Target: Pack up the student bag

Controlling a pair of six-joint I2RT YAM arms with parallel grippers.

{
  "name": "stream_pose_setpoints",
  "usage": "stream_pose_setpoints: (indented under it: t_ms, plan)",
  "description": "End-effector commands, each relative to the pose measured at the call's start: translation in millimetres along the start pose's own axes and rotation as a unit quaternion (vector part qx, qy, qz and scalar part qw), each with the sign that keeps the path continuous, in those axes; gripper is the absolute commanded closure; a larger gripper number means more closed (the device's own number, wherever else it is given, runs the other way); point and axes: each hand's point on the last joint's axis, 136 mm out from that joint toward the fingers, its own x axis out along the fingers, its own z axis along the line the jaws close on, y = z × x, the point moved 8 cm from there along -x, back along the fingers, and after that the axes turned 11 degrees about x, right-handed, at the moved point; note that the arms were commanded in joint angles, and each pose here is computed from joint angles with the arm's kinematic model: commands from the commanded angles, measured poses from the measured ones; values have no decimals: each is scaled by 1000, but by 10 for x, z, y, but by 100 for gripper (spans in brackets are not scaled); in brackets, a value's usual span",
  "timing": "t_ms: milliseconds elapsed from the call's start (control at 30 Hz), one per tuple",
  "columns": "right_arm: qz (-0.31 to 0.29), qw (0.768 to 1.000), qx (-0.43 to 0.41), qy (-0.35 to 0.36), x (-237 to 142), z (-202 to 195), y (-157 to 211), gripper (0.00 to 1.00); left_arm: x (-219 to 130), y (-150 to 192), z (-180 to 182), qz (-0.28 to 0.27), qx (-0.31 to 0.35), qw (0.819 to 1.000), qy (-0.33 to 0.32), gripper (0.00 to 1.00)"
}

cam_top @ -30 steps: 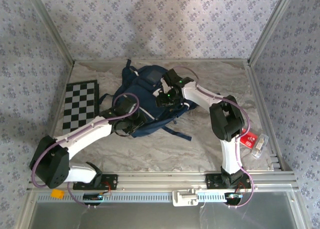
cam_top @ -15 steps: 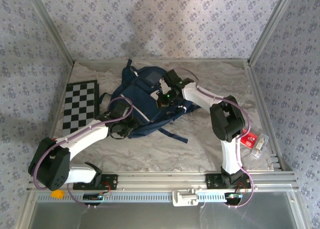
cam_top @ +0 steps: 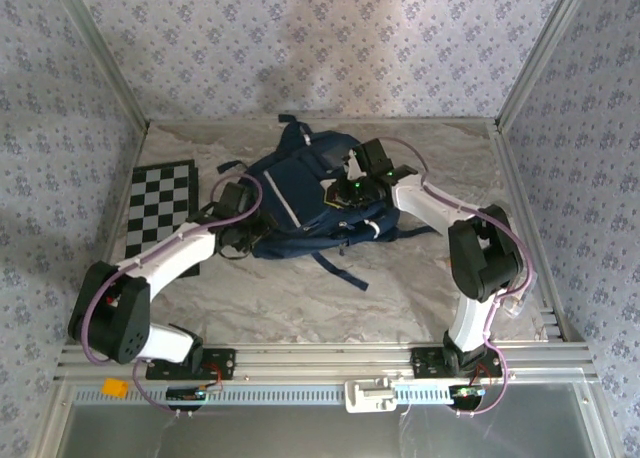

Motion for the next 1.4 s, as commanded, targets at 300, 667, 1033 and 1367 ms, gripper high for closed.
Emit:
stream_pose_setpoints:
  t_ms: [300,667,1033,1367]
  plan:
    - [-141,976,62,-151,-663,648,-197,100,-554,-41,-377,-64,121,990,37,24]
    - [-143,972,89,-163,-657,746,-119,100,-694,612,-970,-92,204,974,44,11]
    - [-172,963,131,-162,-797,466,-131,100,-274,645,-1187,-113,266,956,48,22]
    - [-188,951,155,-189,-836,497,-90,100,-116,173,-976,-148,335,929,51,21]
